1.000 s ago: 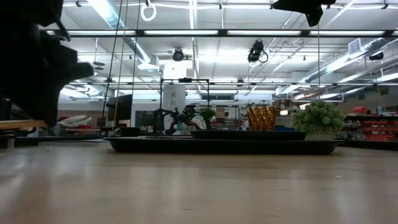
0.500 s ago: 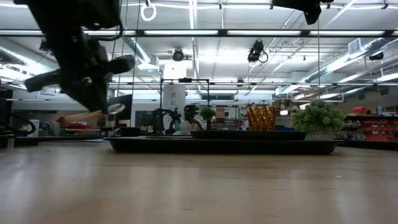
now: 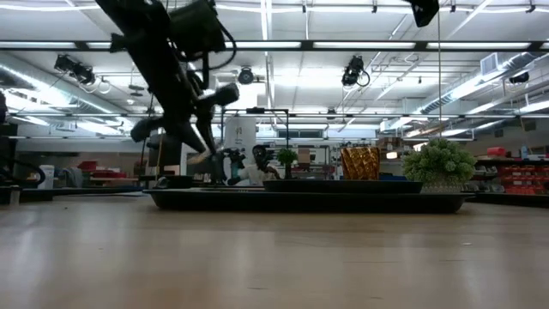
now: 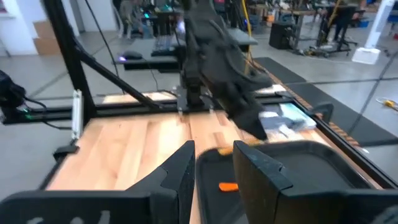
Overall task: Pick and place plate/cup/fork/spoon on tray
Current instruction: Put the yellow spoon on the black tray to the left of the orange fork, then return to home position
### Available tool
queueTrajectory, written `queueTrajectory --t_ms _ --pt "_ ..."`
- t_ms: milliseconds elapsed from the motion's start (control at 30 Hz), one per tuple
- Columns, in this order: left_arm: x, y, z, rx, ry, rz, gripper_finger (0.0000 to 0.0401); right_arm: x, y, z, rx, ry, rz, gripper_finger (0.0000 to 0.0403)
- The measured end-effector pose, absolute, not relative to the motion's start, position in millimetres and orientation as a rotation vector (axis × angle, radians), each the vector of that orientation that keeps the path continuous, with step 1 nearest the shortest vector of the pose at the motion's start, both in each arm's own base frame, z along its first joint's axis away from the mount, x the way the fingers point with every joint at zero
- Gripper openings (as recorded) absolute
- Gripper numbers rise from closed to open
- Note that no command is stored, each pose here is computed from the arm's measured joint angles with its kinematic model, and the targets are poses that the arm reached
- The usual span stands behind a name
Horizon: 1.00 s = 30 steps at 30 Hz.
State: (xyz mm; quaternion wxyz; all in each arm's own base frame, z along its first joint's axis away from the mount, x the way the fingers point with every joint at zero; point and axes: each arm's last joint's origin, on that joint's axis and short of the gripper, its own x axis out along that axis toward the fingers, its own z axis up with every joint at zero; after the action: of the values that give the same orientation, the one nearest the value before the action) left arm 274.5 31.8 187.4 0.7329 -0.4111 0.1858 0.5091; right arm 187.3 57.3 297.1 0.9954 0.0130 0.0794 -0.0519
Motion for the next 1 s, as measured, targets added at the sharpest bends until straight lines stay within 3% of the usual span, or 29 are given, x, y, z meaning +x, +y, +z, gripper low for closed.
queueTrajectory --t_ms 400,667,1000 --pt "292.7 54.4 132.8 -0.967 0.596 1.139 0.0058 186.4 60.3 301.9 0.029 0.116 -0.077 0.0116" --pt "294.2 57.5 123.5 -0.973 0.614 1.156 0.0062 186.4 60.4 302.2 0.034 0.114 -0.078 0.0116" --pt "294.7 54.7 123.8 -0.940 0.616 1.150 0.0141 185.3 60.0 302.1 0.033 0.119 -0.073 0.0116"
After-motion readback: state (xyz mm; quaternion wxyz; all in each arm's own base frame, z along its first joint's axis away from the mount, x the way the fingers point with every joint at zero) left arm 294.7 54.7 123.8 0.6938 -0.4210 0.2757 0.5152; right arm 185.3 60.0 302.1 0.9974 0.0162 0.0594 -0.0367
